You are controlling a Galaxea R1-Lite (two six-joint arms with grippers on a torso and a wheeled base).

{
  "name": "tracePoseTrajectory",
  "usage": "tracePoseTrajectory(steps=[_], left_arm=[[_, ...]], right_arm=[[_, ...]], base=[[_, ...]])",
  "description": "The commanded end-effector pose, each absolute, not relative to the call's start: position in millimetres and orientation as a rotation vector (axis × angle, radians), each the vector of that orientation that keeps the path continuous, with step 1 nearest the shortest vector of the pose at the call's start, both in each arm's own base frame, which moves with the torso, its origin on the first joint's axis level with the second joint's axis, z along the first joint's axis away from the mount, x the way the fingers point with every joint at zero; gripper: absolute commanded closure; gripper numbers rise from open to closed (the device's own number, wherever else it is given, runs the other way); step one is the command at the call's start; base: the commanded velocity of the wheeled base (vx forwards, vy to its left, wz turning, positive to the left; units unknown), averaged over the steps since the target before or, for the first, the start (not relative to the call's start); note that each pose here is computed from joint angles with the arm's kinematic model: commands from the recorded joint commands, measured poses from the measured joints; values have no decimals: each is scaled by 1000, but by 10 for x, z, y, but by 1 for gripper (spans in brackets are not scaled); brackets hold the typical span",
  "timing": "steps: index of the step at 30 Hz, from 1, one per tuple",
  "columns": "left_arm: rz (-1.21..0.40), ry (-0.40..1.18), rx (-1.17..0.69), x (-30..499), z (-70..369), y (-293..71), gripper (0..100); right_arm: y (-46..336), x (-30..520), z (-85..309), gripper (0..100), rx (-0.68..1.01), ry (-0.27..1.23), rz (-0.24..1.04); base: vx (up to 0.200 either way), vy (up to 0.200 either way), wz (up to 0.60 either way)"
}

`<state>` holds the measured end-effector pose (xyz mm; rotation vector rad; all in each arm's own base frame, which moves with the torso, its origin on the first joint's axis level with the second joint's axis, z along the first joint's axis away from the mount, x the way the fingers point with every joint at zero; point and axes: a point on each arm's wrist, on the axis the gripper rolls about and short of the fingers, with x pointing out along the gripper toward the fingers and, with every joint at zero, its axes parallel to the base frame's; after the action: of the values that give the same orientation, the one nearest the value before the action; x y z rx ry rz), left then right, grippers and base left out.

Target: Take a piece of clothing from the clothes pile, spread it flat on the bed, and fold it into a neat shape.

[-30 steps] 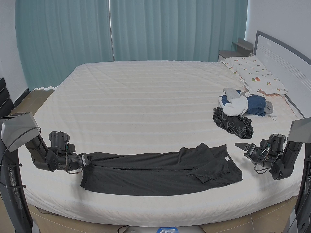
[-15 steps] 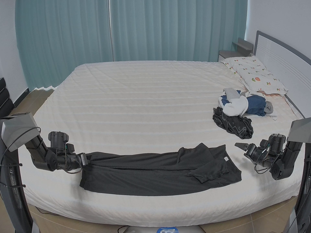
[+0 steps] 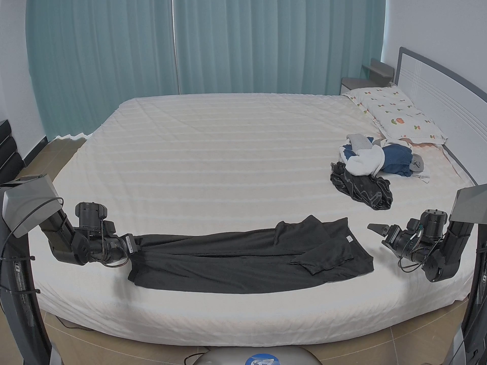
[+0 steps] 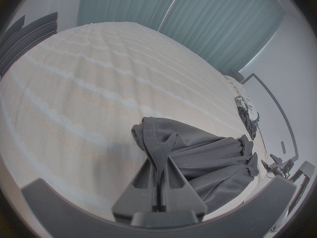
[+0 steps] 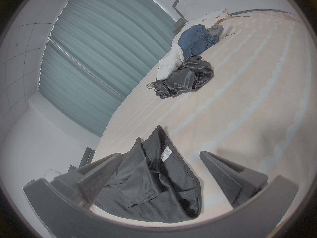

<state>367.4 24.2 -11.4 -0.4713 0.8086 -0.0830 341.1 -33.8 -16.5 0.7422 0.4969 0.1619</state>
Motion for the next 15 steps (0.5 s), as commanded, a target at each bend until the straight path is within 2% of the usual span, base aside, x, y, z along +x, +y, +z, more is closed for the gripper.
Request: tracePoseTrajectory(steps=[1,7,15], left_arm=[[-83,796,-473,3706,-97,245,100],[-52,774,-557,3762,-18,194,100],[-62,763,-536,3726,123,-44,100]], right_arm=[[-336,3413,-163,0,742,496,163],[-336,3409,-165,0,742,497,163],[-336,3410,-154,0,741,494,164]], base=[[0,0,0],[0,0,0],[0,-200,0]])
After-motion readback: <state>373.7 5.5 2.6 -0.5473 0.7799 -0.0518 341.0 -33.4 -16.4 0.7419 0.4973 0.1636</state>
